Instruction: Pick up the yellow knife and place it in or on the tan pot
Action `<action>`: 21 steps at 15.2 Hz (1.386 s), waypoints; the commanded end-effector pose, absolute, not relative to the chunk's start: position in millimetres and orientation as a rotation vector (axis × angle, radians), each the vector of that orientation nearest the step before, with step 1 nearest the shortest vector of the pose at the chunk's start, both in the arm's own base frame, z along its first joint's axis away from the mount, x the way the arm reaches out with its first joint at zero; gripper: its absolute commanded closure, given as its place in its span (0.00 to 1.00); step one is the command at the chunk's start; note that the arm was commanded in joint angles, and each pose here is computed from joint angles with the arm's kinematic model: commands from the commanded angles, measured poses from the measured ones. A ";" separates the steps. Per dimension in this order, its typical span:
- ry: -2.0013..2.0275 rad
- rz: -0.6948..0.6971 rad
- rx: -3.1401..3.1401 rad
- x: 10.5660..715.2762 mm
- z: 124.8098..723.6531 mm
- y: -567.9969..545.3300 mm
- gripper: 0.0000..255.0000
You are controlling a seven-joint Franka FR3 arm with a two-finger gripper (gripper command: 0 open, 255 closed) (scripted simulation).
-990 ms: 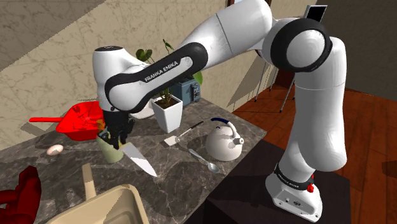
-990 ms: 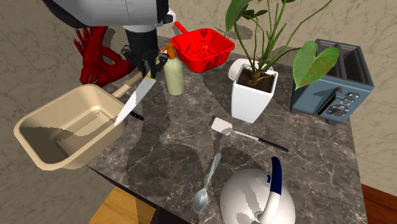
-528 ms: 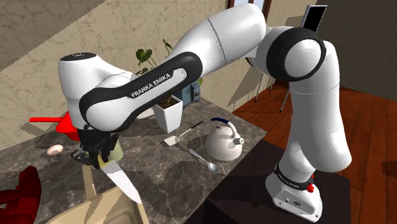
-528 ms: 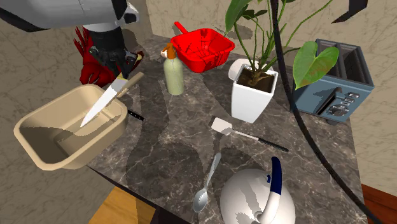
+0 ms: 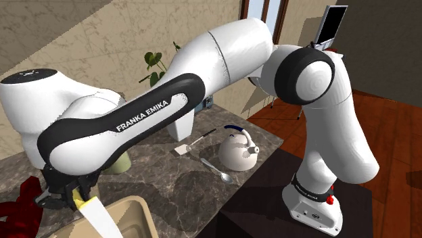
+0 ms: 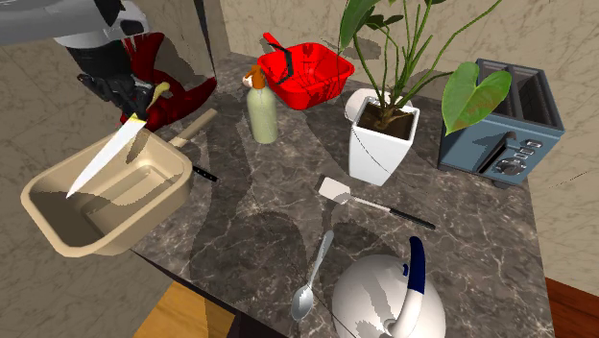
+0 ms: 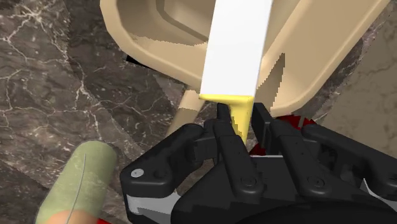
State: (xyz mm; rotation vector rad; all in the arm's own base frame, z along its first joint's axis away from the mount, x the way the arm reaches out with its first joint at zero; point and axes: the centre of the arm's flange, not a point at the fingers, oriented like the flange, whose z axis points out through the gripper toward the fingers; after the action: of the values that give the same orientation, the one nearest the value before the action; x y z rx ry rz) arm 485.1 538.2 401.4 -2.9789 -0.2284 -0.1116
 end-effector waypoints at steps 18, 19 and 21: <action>-0.226 -0.112 -2.979 484.1 320.5 544.5 1.00; -0.226 -0.112 -2.979 484.1 320.5 544.5 1.00; -0.226 -0.112 -2.979 484.1 320.5 544.5 1.00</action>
State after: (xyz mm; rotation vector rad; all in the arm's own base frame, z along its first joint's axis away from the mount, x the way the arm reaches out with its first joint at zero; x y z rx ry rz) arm 484.1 544.5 320.5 -2.9794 -0.2265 -0.1121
